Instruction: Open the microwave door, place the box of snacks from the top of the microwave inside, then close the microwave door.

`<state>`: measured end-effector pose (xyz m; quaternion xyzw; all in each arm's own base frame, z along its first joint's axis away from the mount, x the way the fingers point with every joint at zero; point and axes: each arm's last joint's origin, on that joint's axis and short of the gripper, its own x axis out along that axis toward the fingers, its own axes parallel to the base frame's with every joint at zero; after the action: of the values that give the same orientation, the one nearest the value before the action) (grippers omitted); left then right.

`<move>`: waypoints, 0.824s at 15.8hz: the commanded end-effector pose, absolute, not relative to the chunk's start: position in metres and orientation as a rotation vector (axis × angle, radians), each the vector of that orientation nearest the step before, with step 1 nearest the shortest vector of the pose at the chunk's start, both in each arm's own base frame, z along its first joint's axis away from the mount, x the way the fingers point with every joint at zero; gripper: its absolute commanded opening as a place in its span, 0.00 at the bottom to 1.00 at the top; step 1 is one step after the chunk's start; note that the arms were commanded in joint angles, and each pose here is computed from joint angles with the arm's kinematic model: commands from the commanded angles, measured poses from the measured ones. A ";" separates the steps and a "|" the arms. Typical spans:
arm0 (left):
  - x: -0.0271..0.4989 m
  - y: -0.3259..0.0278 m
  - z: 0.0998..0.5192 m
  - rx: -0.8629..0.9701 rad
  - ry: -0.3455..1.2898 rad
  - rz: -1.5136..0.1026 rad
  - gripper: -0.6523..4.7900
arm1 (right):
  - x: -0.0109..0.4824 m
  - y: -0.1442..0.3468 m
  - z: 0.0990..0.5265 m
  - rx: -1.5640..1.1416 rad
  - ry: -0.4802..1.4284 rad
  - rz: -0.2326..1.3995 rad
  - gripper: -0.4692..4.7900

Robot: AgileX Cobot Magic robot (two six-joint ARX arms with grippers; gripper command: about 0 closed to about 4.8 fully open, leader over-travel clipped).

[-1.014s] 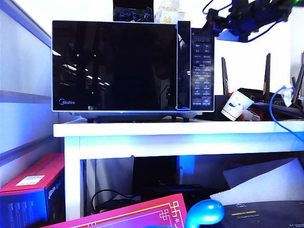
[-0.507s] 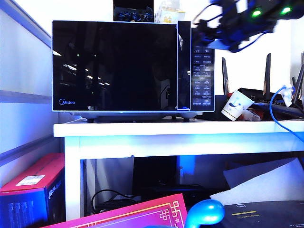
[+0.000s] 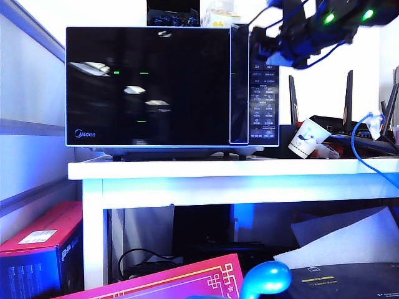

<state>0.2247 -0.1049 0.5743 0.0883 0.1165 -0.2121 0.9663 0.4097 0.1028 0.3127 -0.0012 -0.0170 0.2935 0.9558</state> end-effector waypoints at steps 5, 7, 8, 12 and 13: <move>0.222 -0.104 0.576 0.178 0.229 -0.430 0.11 | 0.392 0.096 0.331 0.070 0.023 1.011 0.76; 0.222 -0.104 0.576 0.178 0.229 -0.430 0.11 | 0.389 0.096 0.331 0.109 0.054 1.119 0.76; 0.222 -0.104 0.576 0.178 0.229 -0.430 0.11 | 0.389 0.095 0.332 0.116 0.062 1.157 0.76; 0.222 -0.104 0.576 0.178 0.229 -0.430 0.11 | 0.381 0.091 0.340 0.168 0.102 1.281 0.76; 0.222 -0.104 0.576 0.177 0.229 -0.430 0.11 | 0.379 0.091 0.342 0.180 0.111 1.311 0.76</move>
<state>0.2243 -0.1047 0.5738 0.0890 0.1196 -0.2122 0.9658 0.3851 0.0903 0.3261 0.0870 0.0727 0.5885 0.8005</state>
